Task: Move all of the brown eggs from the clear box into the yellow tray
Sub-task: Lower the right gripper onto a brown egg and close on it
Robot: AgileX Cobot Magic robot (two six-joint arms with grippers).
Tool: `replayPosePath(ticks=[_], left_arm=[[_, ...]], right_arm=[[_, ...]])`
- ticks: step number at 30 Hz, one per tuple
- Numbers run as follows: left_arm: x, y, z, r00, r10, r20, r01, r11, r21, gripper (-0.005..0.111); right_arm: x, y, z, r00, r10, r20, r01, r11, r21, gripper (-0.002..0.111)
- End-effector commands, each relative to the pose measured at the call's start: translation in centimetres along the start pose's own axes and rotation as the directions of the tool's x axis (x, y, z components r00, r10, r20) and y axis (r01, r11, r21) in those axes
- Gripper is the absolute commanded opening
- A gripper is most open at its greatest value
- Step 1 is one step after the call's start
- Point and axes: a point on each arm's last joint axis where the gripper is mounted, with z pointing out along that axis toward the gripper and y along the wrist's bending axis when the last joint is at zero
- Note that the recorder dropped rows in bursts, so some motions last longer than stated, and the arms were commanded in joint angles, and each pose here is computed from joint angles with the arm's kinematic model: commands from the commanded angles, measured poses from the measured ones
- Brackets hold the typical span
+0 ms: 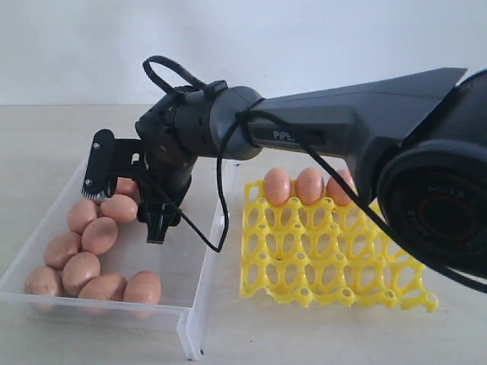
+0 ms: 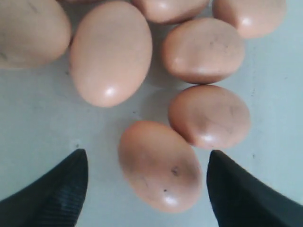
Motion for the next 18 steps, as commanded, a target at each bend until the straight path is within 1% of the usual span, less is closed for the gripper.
replayPosePath(ticks=[1,4,8,10,13,16,18], left_arm=[[-0.1,0.0,0.0,1.000,-0.005,0.001,0.005,1.000,0.000,-0.004],[-0.1,0.0,0.0,1.000,-0.005,0.001,0.005,1.000,0.000,-0.004],[-0.1,0.0,0.0,1.000,-0.005,0.001,0.005,1.000,0.000,-0.004],[-0.1,0.0,0.0,1.000,-0.005,0.001,0.005,1.000,0.000,-0.004],[-0.1,0.0,0.0,1.000,-0.005,0.001,0.005,1.000,0.000,-0.004],[-0.1,0.0,0.0,1.000,-0.005,0.001,0.005,1.000,0.000,-0.004],[-0.1,0.0,0.0,1.000,-0.005,0.001,0.005,1.000,0.000,-0.004]], right_arm=[[0.3,0.3,1.0,1.000,0.021,-0.002,-0.021,1.000,-0.015,0.067],[0.4,0.7,1.7,0.999,0.049,-0.005,-0.049,0.998,-0.032,0.067],[0.3,0.9,1.9,0.996,0.086,0.011,-0.085,0.995,-0.051,0.054],[0.2,0.9,1.7,0.996,0.091,0.018,-0.090,0.995,-0.050,0.050],[-0.2,0.6,1.4,0.992,0.121,0.024,-0.119,0.991,-0.060,0.050],[-0.6,0.4,1.2,0.983,0.178,0.045,-0.174,0.982,-0.070,0.050],[-0.8,0.6,1.1,0.982,0.185,0.047,-0.181,0.980,-0.079,0.050]])
